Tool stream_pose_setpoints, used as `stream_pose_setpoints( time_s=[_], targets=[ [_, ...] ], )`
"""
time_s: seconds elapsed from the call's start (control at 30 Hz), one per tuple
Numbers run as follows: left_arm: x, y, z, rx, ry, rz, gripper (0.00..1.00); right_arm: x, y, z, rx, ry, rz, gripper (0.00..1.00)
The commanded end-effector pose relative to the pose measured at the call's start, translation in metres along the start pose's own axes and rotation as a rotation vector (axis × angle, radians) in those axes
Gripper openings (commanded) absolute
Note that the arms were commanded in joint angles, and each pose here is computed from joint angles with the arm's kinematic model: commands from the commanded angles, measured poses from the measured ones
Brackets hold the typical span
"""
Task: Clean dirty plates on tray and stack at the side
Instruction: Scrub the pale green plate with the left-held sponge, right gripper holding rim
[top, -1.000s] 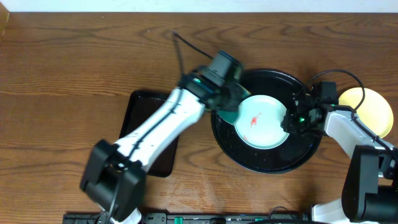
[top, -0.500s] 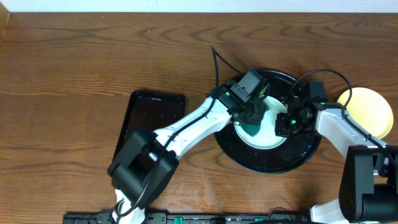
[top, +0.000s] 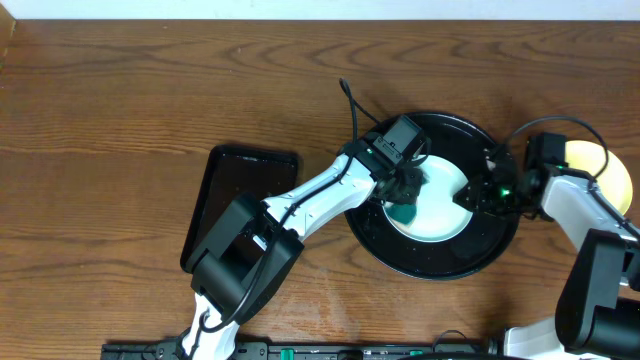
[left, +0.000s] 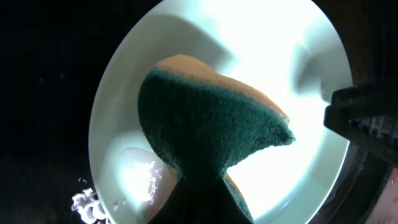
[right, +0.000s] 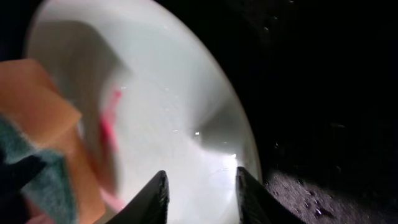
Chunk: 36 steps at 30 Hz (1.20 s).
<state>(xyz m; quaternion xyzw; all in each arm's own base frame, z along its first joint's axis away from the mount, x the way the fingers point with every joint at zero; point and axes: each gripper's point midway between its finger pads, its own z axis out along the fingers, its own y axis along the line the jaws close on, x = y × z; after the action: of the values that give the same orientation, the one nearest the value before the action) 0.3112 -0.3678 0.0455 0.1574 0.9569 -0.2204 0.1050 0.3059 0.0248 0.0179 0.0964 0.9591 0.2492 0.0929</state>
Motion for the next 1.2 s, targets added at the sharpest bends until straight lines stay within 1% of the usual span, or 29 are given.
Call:
stream_pose_setpoints(
  time_s=[0.0,0.23,0.3,0.37,0.4,0.5,0.6,0.63,0.7,0.8,0.97,1.07,1.17],
  targets=[
    [-0.011,-0.005,-0.013,0.009,-0.036,0.002,0.08,0.005,-0.019,0.001,0.067,0.010,-0.014,0.36],
    [-0.007,-0.003,-0.013,-0.001,-0.020,-0.002,0.08,0.010,-0.054,-0.003,0.293,0.004,0.111,0.34],
    [-0.007,-0.003,-0.013,-0.001,-0.019,-0.001,0.07,0.006,-0.040,0.000,0.207,-0.003,0.076,0.31],
    [-0.006,-0.003,-0.013,-0.002,-0.017,-0.002,0.07,0.000,-0.011,0.001,0.047,-0.017,-0.051,0.31],
    [-0.006,-0.002,-0.013,-0.003,-0.015,-0.002,0.08,-0.004,-0.005,-0.002,0.020,-0.032,-0.069,0.31],
    [-0.005,-0.002,-0.013,-0.004,-0.013,-0.003,0.08,-0.007,-0.003,-0.011,0.036,-0.060,-0.056,0.30],
    [-0.004,-0.001,-0.013,-0.008,-0.006,-0.005,0.08,-0.005,-0.021,-0.027,0.183,-0.077,-0.045,0.30],
    [-0.003,-0.001,-0.013,-0.010,-0.003,-0.006,0.07,-0.007,-0.029,-0.033,0.245,-0.099,-0.013,0.30],
    [-0.002,0.000,-0.013,-0.012,0.000,-0.006,0.08,-0.010,-0.035,-0.040,0.292,-0.131,0.040,0.29],
    [-0.002,0.000,-0.013,-0.012,0.001,-0.007,0.08,-0.009,-0.030,-0.038,0.263,-0.128,0.058,0.30],
    [-0.002,0.000,-0.013,-0.013,0.002,-0.007,0.08,0.002,-0.025,-0.017,0.225,-0.096,0.032,0.30],
    [0.000,0.001,-0.013,-0.015,0.007,-0.005,0.08,0.011,-0.005,0.003,0.117,-0.070,-0.061,0.30],
    [0.001,0.002,-0.013,-0.019,0.012,-0.003,0.07,0.022,0.000,0.019,0.100,-0.045,-0.099,0.26]
  ],
)
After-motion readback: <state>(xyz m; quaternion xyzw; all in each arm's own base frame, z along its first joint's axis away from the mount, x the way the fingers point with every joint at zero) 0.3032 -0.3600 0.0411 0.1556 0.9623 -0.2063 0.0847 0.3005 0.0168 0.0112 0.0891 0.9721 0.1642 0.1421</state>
